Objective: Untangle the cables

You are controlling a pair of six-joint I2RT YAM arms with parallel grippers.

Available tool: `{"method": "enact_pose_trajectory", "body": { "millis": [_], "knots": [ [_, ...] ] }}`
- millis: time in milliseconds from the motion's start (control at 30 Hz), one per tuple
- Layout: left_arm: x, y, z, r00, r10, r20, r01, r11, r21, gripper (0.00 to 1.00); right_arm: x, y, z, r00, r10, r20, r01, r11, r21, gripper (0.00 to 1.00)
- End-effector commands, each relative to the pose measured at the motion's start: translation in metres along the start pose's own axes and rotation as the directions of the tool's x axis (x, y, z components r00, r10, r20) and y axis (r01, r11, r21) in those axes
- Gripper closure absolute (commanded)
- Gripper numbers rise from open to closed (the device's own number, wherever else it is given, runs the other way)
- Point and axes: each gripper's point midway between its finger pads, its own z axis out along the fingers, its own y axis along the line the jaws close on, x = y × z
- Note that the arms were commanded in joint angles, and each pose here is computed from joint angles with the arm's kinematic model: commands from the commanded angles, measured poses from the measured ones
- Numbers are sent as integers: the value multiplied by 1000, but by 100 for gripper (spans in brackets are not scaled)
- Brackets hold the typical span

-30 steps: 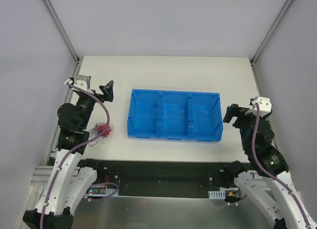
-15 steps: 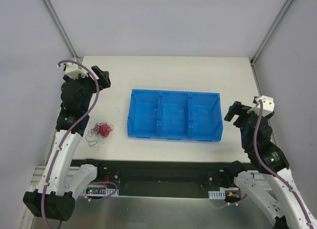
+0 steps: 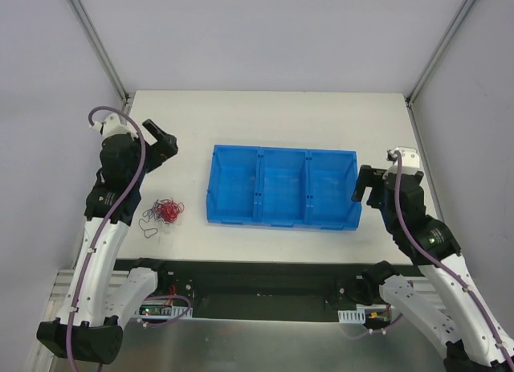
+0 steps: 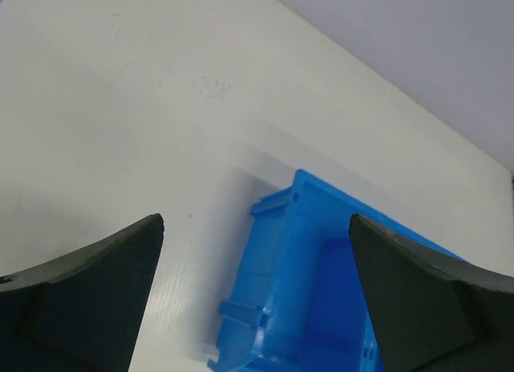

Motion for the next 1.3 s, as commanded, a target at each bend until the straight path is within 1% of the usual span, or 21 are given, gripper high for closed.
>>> {"method": "enact_pose_trajectory", "body": {
  "millis": [0, 33, 100, 200, 267, 333, 433, 467, 500, 533, 567, 700, 767, 800, 900, 1000, 1100, 1133, 1200, 1233, 1267],
  "knots": [
    [31, 59, -6, 998, -32, -54, 17, 966, -259, 1, -10, 12, -6, 999, -49, -19, 48, 996, -78, 4],
    [38, 73, -7, 997, -31, -64, 8, 946, -323, 2, -11, 19, -6, 997, -71, -27, 67, 991, -117, 4],
    [52, 110, -14, 995, -87, -47, 53, 868, -493, 5, -14, 38, -7, 994, -94, -59, 81, 977, -199, 4],
    [67, 143, -14, 986, -165, -37, 111, 797, -594, 7, -26, 86, -8, 986, -138, -92, 98, 933, -347, 2],
    [81, 154, -8, 970, -233, -66, 143, 769, -623, 3, -40, 124, -15, 986, -156, -66, 110, 887, -448, 2],
    [93, 163, -3, 949, -302, -89, 174, 739, -651, 1, -54, 169, -27, 988, -153, -26, 112, 819, -563, 2],
    [106, 171, 3, 915, -392, -92, 230, 696, -680, 1, -64, 243, -49, 990, -139, -15, 83, 671, -736, 2],
    [110, 174, 5, 909, -406, -92, 237, 686, -688, 1, -61, 266, -57, 987, -158, -20, 83, 617, -783, 2],
    [115, 175, 8, 902, -420, -102, 241, 684, -689, 1, -61, 284, -61, 989, -144, -43, 52, 597, -801, 2],
    [120, 178, 10, 895, -432, -110, 240, 675, -698, 2, -55, 305, -70, 984, -169, -54, 47, 541, -840, 2],
    [124, 179, 12, 892, -437, -118, 237, 674, -700, 4, -54, 322, -79, 983, -178, -52, 46, 506, -861, 2],
    [150, 186, 17, 854, -486, -187, 215, 657, -723, 9, -21, 369, -94, 964, -249, -91, 22, 418, -908, 2],
    [162, 185, 18, 831, -512, -217, 215, 656, -723, 15, -8, 381, -100, 959, -257, -117, -12, 379, -925, 2],
    [167, 185, 18, 823, -521, -225, 219, 657, -722, 19, -3, 384, -101, 958, -259, -126, -22, 373, -928, 2],
    [176, 182, 22, 812, -534, -237, 246, 680, -691, 34, 9, 383, -99, 953, -269, -141, -28, 385, -923, 3],
    [177, 180, 26, 815, -530, -234, 262, 697, -668, 55, 15, 376, -92, 950, -278, -144, -15, 419, -908, 3],
    [175, 176, 33, 809, -530, -252, 263, 712, -652, 82, 18, 370, -92, 949, -274, -155, -21, 434, -901, 3],
    [174, 174, 36, 808, -527, -263, 261, 721, -643, 88, 19, 367, -93, 949, -273, -159, -26, 435, -900, 3],
    [172, 171, 39, 805, -525, -276, 256, 728, -636, 90, 18, 362, -95, 951, -266, -159, -28, 436, -899, 3],
    [171, 171, 40, 807, -522, -277, 254, 730, -634, 97, 19, 359, -94, 952, -262, -159, -27, 444, -896, 3],
    [168, 170, 42, 811, -515, -277, 253, 736, -627, 100, 19, 356, -92, 953, -258, -157, -24, 454, -891, 3]
  ]
}}
